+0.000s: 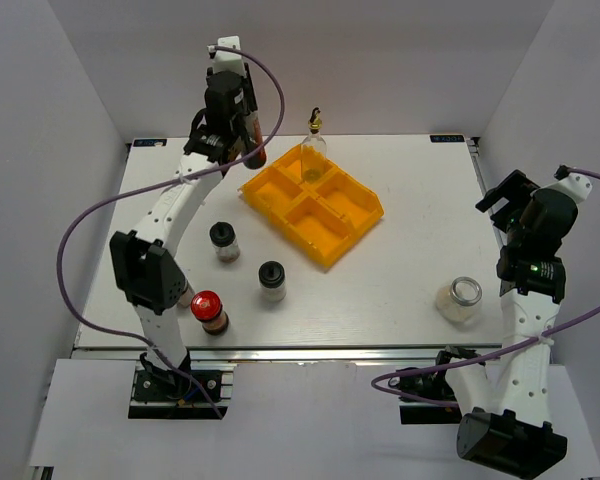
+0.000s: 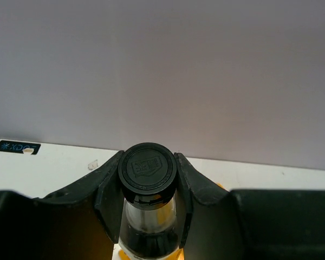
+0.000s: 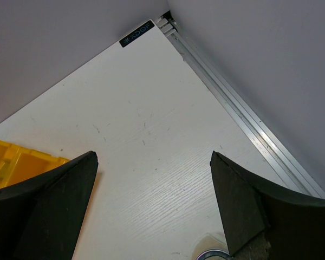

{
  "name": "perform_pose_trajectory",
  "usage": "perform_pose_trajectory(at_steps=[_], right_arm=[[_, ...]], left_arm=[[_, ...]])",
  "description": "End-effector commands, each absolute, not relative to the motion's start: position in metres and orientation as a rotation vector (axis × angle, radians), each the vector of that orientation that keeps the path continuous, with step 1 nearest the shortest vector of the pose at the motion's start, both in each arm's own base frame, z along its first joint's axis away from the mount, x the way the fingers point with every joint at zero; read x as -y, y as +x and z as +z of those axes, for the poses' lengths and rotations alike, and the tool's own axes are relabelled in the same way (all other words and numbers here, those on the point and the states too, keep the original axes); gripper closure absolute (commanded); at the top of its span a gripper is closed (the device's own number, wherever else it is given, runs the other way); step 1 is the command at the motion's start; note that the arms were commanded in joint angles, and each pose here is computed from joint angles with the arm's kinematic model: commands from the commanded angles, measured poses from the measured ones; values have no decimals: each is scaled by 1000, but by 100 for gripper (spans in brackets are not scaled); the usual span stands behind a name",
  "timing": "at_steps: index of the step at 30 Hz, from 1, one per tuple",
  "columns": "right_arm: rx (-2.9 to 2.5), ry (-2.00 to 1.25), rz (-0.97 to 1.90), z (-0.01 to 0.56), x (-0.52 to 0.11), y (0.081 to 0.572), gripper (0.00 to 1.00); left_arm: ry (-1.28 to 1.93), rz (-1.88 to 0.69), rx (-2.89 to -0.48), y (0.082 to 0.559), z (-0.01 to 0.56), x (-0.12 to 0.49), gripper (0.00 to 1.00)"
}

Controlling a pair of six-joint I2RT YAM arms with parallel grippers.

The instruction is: Organize the condiment bottles

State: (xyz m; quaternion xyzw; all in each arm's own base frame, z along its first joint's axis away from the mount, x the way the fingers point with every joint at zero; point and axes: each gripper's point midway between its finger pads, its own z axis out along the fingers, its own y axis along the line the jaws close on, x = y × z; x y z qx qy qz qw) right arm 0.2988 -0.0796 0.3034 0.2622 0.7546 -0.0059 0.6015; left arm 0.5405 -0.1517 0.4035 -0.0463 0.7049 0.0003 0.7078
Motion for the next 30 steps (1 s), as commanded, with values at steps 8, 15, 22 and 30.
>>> perform_pose_trajectory(at_steps=[8,15,22,30], right_arm=[[-1647,650,-82,318,95,295,11],[-1640,662,-102,315,99,296,11],[-1674,669,-100,305,100,301,11],[-1689,668,-99,299,100,304,11]], left_arm=[[-200,-193,-1291,616,467,148,100],[-165,-298,-1271,635,452,173,100],[-106,-416,-1303,644,427,199,100],[2,-492,-1380,648,381,226,100]])
